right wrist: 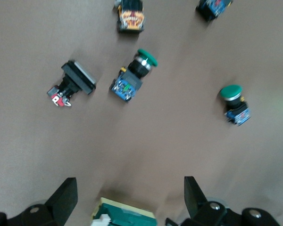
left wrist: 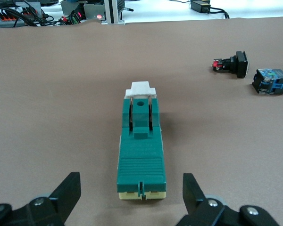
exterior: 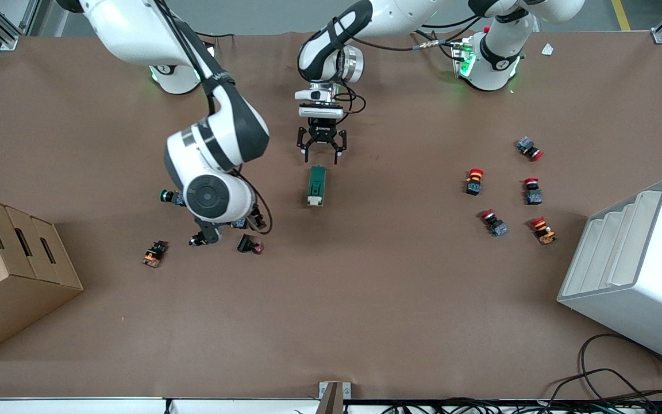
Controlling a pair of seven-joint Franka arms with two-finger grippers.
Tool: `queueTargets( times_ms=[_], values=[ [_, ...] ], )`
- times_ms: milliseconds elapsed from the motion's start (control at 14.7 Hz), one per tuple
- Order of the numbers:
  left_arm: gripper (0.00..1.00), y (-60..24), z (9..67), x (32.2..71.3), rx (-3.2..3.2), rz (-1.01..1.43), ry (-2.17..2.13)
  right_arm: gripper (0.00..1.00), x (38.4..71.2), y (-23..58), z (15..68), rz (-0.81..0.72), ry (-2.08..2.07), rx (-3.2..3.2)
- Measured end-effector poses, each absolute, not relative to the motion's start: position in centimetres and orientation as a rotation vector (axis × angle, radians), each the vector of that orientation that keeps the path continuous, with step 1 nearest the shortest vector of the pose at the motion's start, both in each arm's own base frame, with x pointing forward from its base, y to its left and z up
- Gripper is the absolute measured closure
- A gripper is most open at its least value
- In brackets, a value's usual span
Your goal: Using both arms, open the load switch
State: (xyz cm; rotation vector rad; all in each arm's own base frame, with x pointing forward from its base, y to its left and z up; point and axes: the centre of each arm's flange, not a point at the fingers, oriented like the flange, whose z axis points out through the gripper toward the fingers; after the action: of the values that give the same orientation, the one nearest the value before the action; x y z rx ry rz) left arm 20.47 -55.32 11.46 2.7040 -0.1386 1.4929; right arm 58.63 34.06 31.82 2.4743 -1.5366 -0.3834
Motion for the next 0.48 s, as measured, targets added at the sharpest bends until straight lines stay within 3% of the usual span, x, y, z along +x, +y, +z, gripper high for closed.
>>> queueTargets(
  times_ms=[476],
  values=[
    [0.04,-55.9,10.8,20.1,2.683,1.507,-0.117,0.0,57.3,38.5,26.9,-0.372,-1.632,2.419]
  ],
)
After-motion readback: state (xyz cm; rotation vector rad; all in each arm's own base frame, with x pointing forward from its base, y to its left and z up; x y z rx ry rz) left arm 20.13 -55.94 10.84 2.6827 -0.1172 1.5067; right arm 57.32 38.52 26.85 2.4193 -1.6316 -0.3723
